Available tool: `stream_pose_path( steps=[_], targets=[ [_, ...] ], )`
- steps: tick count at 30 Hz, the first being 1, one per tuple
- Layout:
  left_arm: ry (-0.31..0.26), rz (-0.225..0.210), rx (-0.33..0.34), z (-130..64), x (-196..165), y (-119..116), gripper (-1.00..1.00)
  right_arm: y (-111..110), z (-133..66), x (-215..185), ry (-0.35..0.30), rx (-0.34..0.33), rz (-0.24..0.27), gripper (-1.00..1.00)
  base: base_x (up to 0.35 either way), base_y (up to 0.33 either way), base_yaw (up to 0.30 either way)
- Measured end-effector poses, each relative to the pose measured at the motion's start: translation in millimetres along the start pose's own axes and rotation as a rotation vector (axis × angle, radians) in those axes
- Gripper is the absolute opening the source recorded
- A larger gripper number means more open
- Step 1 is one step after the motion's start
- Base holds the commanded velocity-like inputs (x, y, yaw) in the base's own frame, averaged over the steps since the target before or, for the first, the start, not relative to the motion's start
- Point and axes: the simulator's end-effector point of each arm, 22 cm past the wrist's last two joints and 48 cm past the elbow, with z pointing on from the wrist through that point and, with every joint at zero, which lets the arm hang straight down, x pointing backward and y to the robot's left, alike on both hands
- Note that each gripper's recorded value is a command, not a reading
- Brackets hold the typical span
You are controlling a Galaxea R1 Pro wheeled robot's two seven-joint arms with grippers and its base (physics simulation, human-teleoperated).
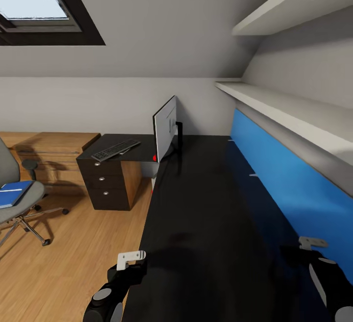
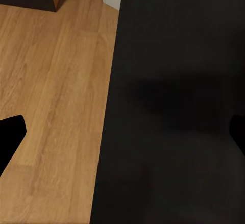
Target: In the bedroom, organize the workspace by keeping the computer under the desk, ensuring the monitor is on the desk, placing the keyboard on the desk next to the monitor, placing the mouse on the desk next to the keyboard, moving the folder from the swivel chair onto the desk next to the mouse, stacking the notebook on top of the folder with the pen on top of the notebook, and positioning the swivel chair next to the desk.
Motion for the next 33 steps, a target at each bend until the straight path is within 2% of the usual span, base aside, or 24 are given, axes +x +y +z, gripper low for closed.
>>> stream_pose_path(
  steps=[5,14,17,18,24,33],
  targets=[
    [0.000,0.001,0.001,0.0,0,0,1.00,3,13.5,-6,0.001,-0.031,0.017,1.00,0.000,0.000,0.000],
    [0.000,0.001,0.001,-0.1,0,-1,1.00,5,16.4,-2,0.007,-0.039,0.020,1.00,0.000,0.000,0.000],
    [0.000,0.003,0.007,-0.4,0,-3,1.00,7,17.6,6,0.026,-0.043,0.023,1.00,0.000,0.000,0.000],
    [-0.022,0.009,0.027,-4.8,-10,-13,1.00,12,19.8,10,0.045,-0.052,0.030,1.00,0.000,0.000,0.000],
    [-0.057,0.005,0.041,-11.0,-26,-19,1.00,15,21.3,10,0.059,-0.058,0.038,1.00,0.000,0.000,0.000],
    [-0.071,0.002,0.045,-10.5,-29,-20,1.00,17,24.1,17,0.090,-0.059,0.045,1.00,0.000,0.000,0.000]
  ],
)
